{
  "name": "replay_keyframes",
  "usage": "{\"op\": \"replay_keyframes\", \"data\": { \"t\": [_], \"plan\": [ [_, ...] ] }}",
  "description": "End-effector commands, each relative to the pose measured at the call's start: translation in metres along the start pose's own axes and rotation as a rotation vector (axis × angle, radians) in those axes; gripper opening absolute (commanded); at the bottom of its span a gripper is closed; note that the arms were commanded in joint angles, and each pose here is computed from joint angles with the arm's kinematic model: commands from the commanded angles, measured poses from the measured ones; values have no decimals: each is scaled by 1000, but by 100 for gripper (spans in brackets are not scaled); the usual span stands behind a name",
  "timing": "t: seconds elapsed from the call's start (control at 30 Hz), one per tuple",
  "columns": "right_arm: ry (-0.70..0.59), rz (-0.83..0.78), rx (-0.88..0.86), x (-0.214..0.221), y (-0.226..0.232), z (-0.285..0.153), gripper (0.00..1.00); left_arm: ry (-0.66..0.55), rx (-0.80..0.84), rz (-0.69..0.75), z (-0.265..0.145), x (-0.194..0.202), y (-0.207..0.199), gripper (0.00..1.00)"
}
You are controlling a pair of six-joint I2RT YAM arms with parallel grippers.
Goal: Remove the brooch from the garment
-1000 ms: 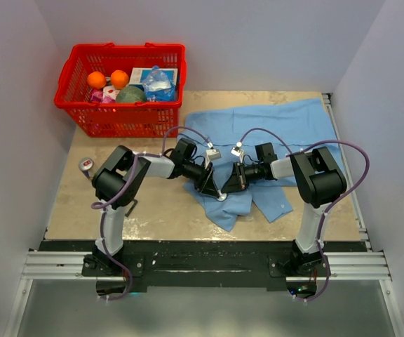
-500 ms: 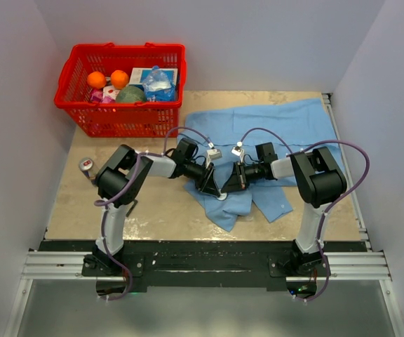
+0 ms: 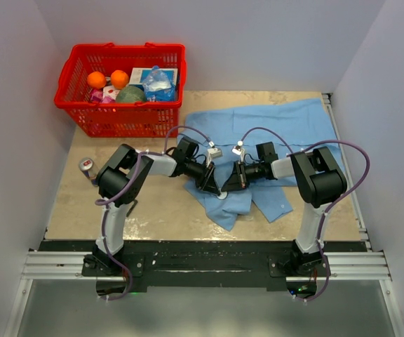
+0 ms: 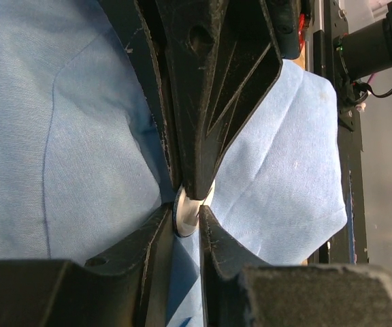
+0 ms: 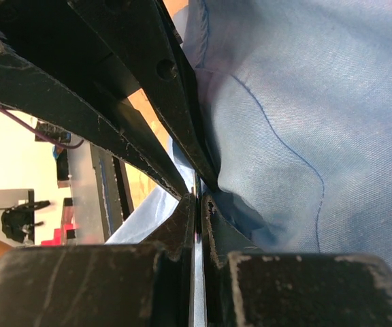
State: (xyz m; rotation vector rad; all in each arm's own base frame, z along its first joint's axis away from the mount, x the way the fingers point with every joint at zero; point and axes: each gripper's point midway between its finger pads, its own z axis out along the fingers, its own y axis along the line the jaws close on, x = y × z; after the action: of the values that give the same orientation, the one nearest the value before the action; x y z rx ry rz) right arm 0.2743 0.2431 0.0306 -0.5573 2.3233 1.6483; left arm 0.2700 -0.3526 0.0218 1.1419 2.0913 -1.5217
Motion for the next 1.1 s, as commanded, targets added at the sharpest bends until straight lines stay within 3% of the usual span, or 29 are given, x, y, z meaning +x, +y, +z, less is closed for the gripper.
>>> {"op": "replay_keyframes", "data": {
  "t": [0.0, 0.7, 1.07],
  "plan": [
    [-22, -53, -39, -16, 16, 1, 0, 4, -122, 23, 4, -2, 28, 25],
    [-51, -50, -46, -26, 24, 3, 0, 116, -297, 39, 12, 17, 51, 21],
    [-73, -24, -44, -33, 23, 5, 0, 180, -268, 174, 15, 26, 37, 24]
  ]
}}
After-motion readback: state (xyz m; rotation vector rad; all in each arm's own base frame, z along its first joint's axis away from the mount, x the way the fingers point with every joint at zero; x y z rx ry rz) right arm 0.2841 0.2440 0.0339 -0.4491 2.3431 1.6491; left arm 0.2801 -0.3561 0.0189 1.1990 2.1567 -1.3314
